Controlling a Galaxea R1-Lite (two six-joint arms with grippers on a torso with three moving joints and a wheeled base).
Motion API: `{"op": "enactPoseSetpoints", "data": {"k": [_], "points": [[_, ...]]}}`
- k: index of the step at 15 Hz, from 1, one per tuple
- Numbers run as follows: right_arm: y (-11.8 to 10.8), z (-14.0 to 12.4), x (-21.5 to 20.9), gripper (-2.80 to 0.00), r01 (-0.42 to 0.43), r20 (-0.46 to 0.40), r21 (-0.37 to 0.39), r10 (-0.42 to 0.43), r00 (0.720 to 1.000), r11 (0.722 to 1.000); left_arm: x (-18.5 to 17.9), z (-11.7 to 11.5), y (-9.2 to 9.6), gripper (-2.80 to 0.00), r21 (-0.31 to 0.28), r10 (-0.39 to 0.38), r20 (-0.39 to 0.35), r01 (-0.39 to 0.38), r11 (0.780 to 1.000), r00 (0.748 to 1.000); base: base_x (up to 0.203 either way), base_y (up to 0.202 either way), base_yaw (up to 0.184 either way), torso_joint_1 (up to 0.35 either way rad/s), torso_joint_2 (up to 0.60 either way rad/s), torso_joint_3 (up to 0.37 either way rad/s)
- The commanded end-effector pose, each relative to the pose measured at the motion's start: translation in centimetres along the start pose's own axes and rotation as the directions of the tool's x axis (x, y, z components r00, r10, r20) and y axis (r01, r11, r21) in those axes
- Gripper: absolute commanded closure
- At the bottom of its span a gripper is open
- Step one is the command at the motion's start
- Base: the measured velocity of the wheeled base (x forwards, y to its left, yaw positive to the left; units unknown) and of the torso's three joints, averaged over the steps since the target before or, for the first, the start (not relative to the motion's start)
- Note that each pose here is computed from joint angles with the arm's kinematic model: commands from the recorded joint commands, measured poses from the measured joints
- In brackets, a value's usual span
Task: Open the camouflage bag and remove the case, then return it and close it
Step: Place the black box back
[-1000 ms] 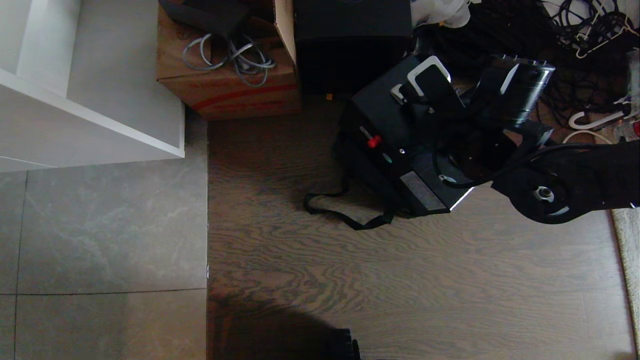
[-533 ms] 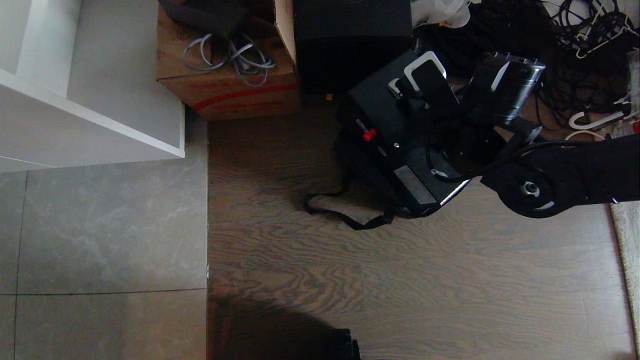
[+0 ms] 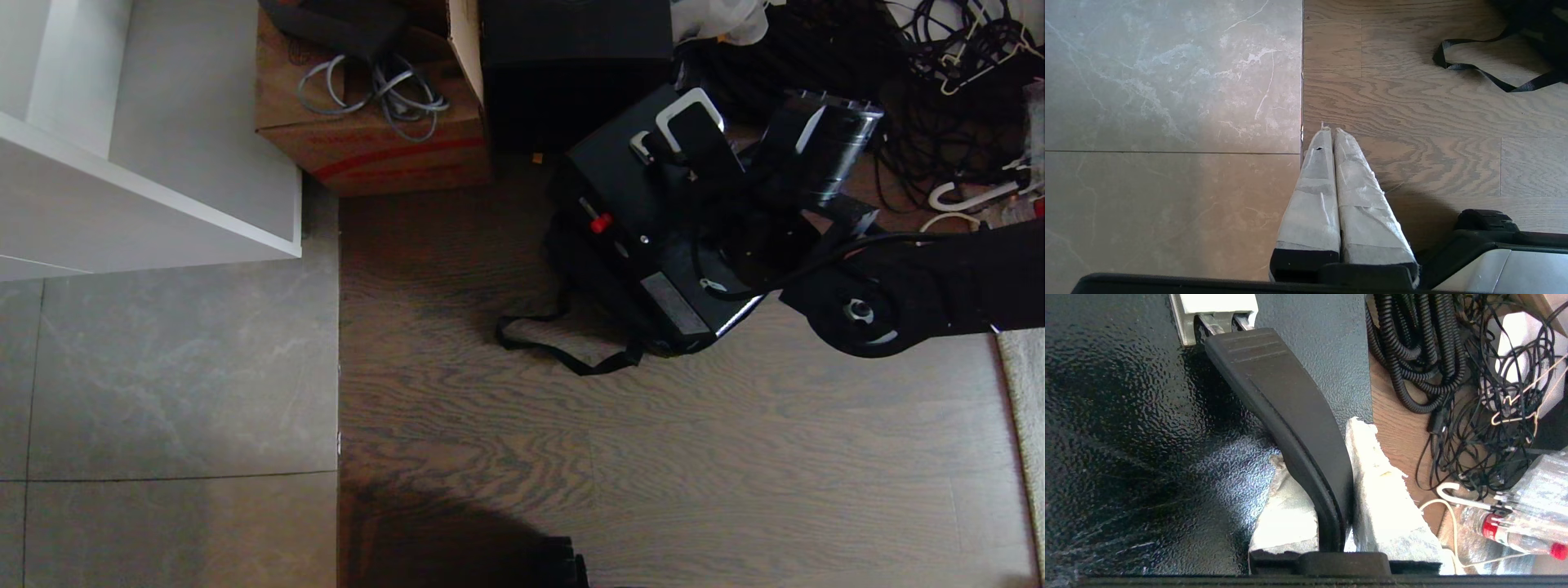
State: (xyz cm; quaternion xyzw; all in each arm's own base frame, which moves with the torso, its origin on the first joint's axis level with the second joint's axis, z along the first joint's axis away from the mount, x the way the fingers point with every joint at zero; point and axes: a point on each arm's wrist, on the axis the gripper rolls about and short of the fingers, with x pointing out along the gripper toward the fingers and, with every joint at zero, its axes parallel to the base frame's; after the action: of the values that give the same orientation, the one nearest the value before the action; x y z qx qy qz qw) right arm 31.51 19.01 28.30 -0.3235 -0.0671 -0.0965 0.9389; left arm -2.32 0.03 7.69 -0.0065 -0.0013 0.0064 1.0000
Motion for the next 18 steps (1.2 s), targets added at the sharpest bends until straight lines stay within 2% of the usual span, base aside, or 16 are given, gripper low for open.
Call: {"op": "enactPoseSetpoints", "data": {"k": [1,4,9,13,18], "points": [[-0.6,0.0,-0.4,0.00,0.007,0.004,0.002,-0.007,1.000,1.000,0.0,0.0,0.0,0.00,-0.001,0.000,0.001,0.000,1.000,1.000,0.000,0.000,0.000,0.000,0.00,0.000],[-1.1,-0.2,-1.0,0.00,-0.003,0.002,-0.008,0.003,1.000,1.000,0.0,0.0,0.0,0.00,-0.001,0.001,0.001,-0.001,1.000,1.000,0.000,0.000,0.000,0.000,0.00,0.000],[-0.8,-1.9,-1.8,0.00,-0.037,-0.026,-0.036,0.036,0.999,0.999,0.0,0.0,0.0,0.00,-0.001,0.000,0.001,0.000,1.000,1.000,0.000,0.000,0.000,0.000,0.00,0.000],[-1.5,-2.7,-1.5,0.00,-0.014,-0.044,-0.040,0.012,0.999,0.999,0.0,0.0,0.0,0.00,-0.001,0.001,0.001,-0.001,1.000,1.000,0.000,0.000,0.000,0.000,0.00,0.000],[-2.2,-2.1,-1.0,0.00,0.004,-0.039,-0.031,-0.005,0.999,1.000,0.0,0.0,0.0,0.00,-0.001,-0.001,0.001,0.001,1.000,1.000,0.000,0.000,0.000,0.000,0.00,0.000]]}}
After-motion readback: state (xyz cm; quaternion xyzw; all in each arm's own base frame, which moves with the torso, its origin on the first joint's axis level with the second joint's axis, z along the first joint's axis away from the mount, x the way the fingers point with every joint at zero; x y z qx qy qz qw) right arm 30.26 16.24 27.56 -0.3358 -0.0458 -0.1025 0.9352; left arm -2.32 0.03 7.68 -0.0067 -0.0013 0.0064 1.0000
